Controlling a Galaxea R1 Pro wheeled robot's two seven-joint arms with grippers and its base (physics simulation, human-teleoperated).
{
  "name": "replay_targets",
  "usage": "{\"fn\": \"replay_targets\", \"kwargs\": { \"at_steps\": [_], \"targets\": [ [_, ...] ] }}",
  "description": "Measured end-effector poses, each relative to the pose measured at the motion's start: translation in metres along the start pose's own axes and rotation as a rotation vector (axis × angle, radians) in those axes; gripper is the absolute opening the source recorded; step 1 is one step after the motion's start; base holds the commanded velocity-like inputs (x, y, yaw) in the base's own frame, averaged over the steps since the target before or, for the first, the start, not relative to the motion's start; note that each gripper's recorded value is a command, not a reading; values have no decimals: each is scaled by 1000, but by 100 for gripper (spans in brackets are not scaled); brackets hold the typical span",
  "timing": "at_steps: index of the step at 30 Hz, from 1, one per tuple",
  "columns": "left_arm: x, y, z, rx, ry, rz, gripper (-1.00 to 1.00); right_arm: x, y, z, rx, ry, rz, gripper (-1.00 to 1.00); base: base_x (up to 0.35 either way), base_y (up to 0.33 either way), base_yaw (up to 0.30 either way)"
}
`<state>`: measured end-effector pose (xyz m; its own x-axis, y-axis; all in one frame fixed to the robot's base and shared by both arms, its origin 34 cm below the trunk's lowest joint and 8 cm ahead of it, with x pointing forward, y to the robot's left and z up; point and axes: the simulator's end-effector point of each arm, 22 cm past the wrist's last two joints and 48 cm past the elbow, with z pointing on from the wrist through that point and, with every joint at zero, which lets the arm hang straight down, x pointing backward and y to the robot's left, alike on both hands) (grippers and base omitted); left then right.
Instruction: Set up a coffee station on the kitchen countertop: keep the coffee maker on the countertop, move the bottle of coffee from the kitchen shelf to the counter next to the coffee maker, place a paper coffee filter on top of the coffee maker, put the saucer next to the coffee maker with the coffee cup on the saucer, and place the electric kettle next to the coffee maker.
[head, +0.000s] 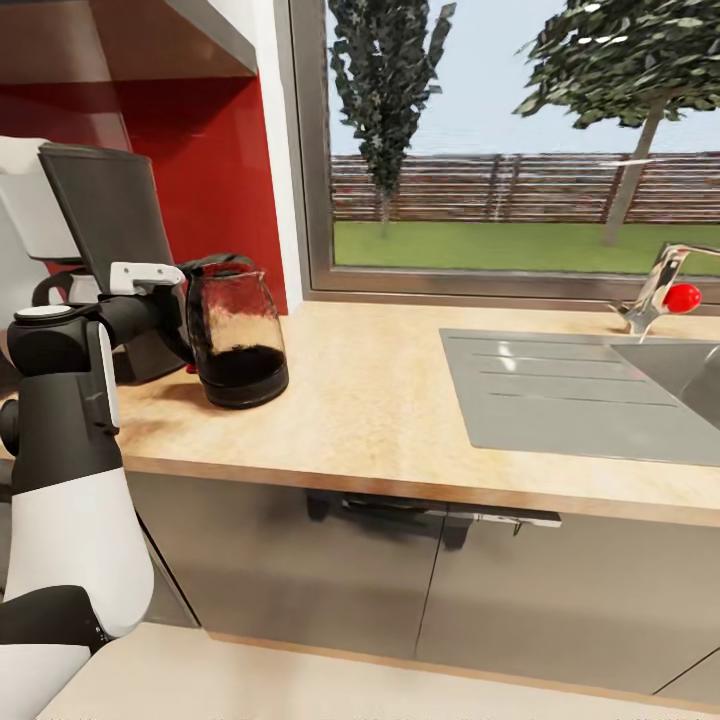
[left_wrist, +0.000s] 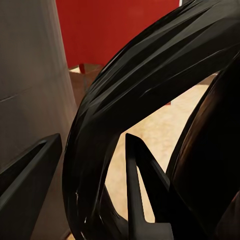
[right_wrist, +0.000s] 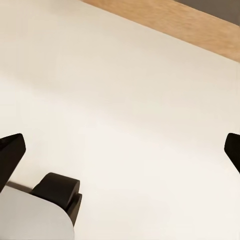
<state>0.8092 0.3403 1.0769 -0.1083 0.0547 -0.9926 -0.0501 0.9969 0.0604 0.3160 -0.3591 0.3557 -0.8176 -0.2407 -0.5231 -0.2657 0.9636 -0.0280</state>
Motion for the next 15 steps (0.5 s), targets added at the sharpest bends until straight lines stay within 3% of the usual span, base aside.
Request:
{"fn": "replay_targets", "kwargs": {
  "at_steps": [15],
  "targets": [
    [2, 0, 2, 1, -1, -1, -100, 4, 1, 0, -3, 11, 1, 100, 0, 0, 0]
  ]
}}
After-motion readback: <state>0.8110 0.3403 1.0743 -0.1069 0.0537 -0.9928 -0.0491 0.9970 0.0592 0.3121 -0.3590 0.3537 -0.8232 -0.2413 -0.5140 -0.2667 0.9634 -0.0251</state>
